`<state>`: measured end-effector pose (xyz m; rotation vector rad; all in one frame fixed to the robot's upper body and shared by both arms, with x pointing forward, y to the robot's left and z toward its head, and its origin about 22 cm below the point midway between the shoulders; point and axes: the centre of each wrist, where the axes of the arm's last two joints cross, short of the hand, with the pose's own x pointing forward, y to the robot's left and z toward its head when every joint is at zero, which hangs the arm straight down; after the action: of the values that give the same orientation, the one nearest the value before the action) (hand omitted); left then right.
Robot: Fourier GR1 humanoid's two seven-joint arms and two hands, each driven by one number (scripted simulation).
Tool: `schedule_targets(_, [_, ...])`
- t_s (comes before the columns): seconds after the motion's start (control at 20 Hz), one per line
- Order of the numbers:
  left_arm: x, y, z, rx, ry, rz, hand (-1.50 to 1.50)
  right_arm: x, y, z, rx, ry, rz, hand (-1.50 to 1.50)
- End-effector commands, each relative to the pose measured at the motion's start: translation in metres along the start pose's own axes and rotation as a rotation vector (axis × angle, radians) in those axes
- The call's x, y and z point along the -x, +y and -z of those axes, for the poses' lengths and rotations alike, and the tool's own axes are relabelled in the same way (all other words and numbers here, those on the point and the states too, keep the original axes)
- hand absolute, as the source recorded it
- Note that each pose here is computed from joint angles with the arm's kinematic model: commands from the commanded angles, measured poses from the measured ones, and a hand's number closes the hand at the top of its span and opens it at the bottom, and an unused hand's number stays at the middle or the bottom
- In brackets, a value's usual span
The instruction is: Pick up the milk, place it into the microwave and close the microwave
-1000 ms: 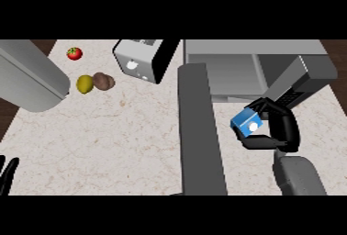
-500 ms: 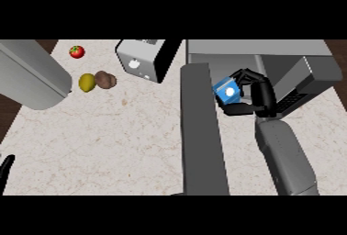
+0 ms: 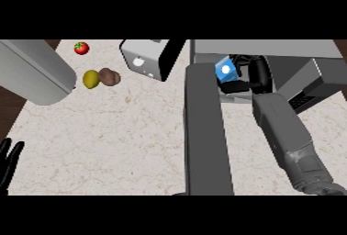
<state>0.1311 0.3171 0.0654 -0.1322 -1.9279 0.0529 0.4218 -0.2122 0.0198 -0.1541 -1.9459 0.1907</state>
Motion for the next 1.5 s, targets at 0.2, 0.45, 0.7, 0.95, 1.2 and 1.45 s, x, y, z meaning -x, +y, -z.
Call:
schedule_targets(0.2, [-0.004,-0.002,0.013,0.043,-0.021,-0.017,-1.50,-0.008,-0.013,0.021,0.046,-0.045,-0.125,1.50])
schedule_targets(0.45, [0.008,-0.007,0.011,0.061,-0.024,-0.040,-1.50,-0.017,-0.016,0.034,0.064,-0.027,-0.200,1.50])
schedule_targets(0.7, [0.007,-0.009,0.020,0.085,-0.023,-0.011,-1.50,-0.027,-0.023,0.044,0.193,0.022,-0.181,1.50])
schedule_targets(0.95, [0.004,-0.009,0.025,0.097,-0.019,0.017,-1.50,-0.027,-0.030,0.045,0.361,0.038,-0.308,1.50])
schedule_targets(1.2, [-0.002,-0.015,0.032,0.128,-0.035,0.055,-1.50,-0.023,-0.031,0.042,0.361,-0.025,-0.565,-1.50])
schedule_targets(1.45, [0.005,-0.019,0.036,0.150,-0.024,0.046,-1.50,-0.030,-0.028,0.048,0.401,0.001,-0.598,-1.50])
